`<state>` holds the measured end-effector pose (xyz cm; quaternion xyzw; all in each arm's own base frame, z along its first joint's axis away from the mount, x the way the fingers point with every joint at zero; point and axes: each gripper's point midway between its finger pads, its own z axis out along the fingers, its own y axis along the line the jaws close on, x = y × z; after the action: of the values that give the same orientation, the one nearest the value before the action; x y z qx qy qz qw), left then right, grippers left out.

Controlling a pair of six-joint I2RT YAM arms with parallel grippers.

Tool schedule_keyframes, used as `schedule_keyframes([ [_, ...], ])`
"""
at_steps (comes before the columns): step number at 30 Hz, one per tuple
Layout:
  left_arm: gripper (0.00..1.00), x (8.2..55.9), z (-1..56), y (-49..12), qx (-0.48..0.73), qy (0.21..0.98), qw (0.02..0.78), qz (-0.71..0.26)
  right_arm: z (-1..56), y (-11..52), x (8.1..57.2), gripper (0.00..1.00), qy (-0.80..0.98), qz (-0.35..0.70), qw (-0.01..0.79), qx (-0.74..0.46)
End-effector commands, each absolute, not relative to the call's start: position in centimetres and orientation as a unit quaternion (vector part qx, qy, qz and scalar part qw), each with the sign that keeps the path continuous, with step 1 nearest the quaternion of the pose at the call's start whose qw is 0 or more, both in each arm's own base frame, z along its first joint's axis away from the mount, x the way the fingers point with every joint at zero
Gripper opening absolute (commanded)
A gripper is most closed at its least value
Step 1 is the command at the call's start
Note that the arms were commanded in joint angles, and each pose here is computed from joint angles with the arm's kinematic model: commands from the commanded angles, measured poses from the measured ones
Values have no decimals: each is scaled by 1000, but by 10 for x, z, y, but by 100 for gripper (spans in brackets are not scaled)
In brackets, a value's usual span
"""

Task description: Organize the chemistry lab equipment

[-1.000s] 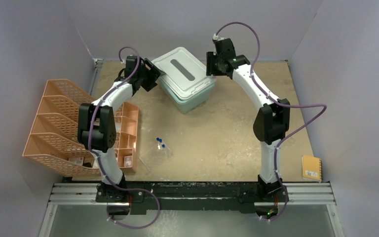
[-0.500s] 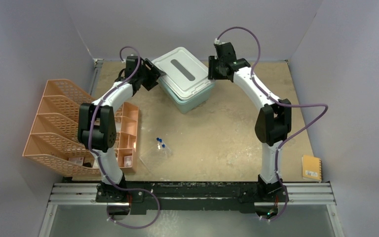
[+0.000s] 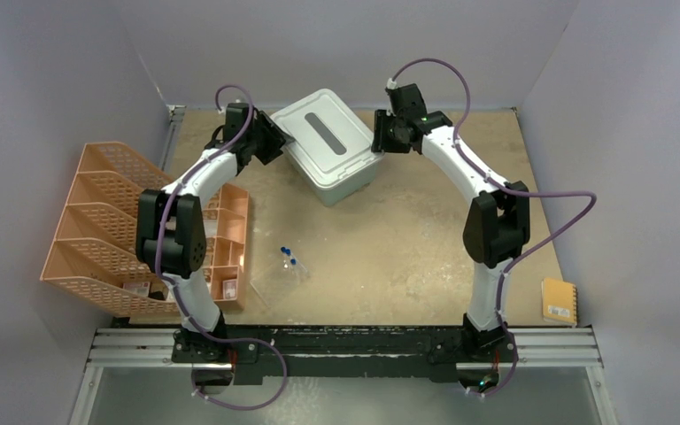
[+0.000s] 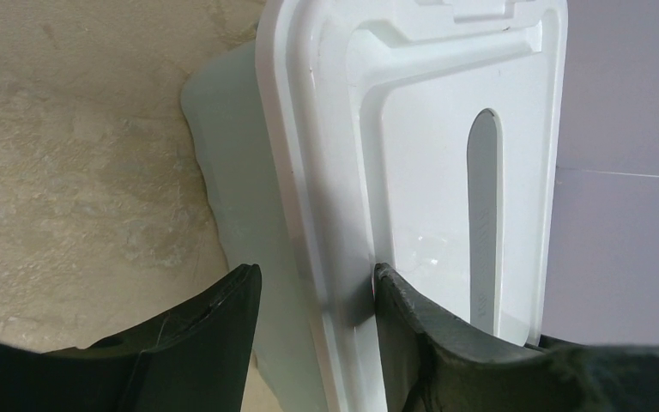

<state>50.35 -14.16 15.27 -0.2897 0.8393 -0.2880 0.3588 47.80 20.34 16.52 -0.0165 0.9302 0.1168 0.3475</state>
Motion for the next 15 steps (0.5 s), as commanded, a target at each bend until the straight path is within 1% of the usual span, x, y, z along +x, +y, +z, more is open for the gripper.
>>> schedule_keyframes([
  [1,50,488,142,-132,-279,859,348,-252,164,198,459,49,940,109,323,-3],
  [5,53,489,140,-132,-275,862,346,-247,157,194,465,47,941,95,324,18],
  [8,55,491,140,-130,-269,866,346,-240,143,192,462,40,949,83,300,40],
  [10,57,494,149,-129,-255,868,356,-235,149,193,463,37,948,86,304,39],
  [12,59,498,168,-125,-237,868,375,-222,170,195,468,37,938,98,332,31],
  [15,64,501,201,-117,-208,868,404,-200,214,196,475,45,913,117,390,23],
])
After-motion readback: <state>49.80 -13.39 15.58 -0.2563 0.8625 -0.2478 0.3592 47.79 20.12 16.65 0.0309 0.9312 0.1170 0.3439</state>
